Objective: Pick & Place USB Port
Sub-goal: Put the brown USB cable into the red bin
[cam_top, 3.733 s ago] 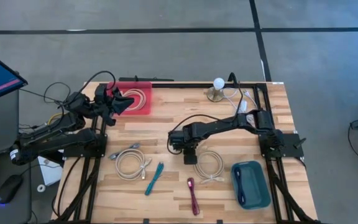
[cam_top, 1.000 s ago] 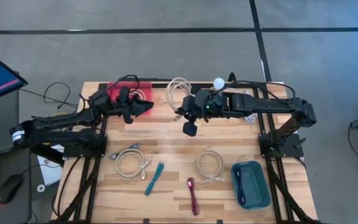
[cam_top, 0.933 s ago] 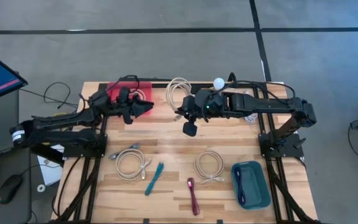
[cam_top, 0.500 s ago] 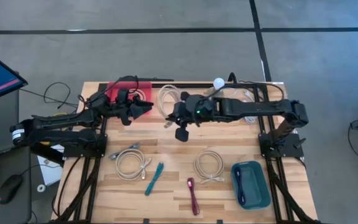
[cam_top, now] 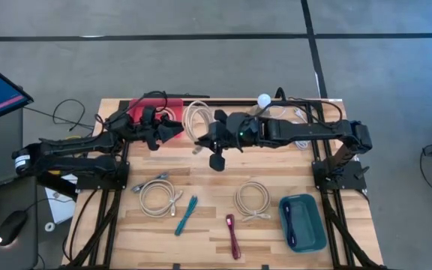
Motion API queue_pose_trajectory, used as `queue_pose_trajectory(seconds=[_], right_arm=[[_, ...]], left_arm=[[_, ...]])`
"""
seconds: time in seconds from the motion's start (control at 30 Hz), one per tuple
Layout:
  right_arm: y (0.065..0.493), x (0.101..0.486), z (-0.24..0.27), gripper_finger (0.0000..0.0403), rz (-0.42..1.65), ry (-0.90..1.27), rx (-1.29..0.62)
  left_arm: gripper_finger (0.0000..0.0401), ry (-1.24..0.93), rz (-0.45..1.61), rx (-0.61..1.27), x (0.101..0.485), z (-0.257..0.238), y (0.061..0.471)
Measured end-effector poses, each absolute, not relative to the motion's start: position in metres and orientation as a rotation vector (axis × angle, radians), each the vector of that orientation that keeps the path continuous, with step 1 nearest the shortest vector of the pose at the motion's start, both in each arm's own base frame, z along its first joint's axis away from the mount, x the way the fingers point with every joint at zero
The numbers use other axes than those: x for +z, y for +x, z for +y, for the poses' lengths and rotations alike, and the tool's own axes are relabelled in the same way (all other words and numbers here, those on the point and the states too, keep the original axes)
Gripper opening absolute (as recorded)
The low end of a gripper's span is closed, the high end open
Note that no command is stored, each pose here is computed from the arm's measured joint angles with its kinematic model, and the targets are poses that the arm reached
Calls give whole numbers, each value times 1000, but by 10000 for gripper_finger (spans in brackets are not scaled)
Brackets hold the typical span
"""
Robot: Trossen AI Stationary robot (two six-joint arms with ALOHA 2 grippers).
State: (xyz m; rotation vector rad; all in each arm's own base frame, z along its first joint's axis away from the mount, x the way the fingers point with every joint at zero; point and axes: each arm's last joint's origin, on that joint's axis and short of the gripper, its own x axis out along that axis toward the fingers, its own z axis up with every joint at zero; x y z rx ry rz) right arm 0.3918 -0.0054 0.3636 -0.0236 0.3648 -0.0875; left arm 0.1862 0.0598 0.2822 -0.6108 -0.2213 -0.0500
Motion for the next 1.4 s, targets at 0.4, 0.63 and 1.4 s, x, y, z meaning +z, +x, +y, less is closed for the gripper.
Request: queue_pose_trajectory(seconds=[0.4, 0.63, 1.4], right_arm=[[392, 364, -6, 3, 364, -23, -88], [392, 364, -6, 3, 364, -23, -88], [392, 364, -6, 1, 364, -21, -89]], left_arm=[[159, -609, -252, -18, 284, 61, 186], [159, -626, -266, -27, 285, 61, 185], [159, -656, -284, -34, 287, 59, 185]])
